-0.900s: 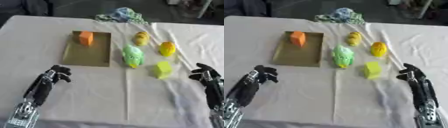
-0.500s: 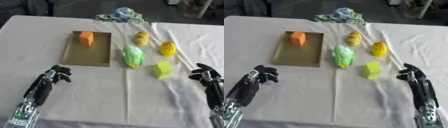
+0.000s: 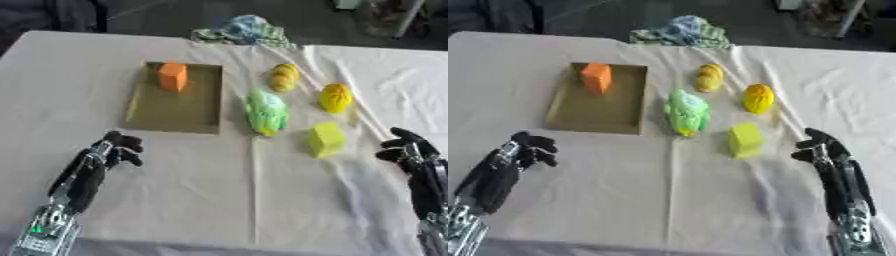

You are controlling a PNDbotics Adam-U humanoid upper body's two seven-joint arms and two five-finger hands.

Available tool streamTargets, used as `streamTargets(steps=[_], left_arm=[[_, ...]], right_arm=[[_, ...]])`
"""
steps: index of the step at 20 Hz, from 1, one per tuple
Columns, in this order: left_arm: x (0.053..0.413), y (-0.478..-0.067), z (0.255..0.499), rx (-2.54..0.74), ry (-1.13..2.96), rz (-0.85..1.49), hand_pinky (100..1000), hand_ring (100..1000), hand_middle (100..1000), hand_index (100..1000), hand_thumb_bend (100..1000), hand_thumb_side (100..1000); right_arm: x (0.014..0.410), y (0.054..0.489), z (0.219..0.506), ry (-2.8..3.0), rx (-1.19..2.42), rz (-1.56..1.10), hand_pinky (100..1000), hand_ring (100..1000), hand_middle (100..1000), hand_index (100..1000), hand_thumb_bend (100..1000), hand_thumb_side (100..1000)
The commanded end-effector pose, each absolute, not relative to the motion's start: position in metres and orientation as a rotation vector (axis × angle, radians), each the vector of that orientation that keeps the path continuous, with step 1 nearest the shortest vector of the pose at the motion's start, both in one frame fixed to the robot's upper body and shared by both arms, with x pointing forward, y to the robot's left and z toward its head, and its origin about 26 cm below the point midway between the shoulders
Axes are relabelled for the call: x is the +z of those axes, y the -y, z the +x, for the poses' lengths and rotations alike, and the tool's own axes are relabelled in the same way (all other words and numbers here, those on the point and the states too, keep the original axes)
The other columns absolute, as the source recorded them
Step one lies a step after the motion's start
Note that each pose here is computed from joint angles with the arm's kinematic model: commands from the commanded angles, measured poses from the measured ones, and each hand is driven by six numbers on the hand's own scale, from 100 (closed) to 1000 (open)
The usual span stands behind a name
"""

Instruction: Pick up objects on the table and place them in the box.

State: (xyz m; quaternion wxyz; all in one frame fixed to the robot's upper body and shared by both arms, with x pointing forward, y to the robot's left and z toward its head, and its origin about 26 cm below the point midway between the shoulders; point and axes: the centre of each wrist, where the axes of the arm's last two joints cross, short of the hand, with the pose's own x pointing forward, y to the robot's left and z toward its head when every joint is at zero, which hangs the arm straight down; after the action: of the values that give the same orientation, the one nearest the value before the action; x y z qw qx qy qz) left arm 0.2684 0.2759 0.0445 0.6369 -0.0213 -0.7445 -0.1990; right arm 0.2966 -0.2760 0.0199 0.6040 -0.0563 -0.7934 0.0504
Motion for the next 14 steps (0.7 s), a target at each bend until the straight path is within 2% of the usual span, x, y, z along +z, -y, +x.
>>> streamTargets(steps=[1,6,11,14], left_arm=[[0.050,-0.280,0.269,-0.473,1.715,-0.030,795,558,597,726,100,1000],[0.051,-0.280,0.268,-0.474,1.716,-0.031,795,558,597,726,100,1000],[0.051,-0.280,0.268,-0.481,1.716,-0.033,795,558,597,726,100,1000],[0.051,-0.280,0.268,-0.486,1.717,-0.033,796,558,597,726,100,1000]], right_arm=[[0.032,0.280,0.302,1.875,0.139,-0.149,690,563,576,801,100,717],[0.065,0.286,0.325,1.972,0.258,-0.208,697,569,587,820,100,599],[0.118,0.302,0.362,2.064,0.577,-0.328,712,587,617,857,100,475],[0.139,0.318,0.380,2.048,0.777,-0.390,724,612,650,888,100,444]])
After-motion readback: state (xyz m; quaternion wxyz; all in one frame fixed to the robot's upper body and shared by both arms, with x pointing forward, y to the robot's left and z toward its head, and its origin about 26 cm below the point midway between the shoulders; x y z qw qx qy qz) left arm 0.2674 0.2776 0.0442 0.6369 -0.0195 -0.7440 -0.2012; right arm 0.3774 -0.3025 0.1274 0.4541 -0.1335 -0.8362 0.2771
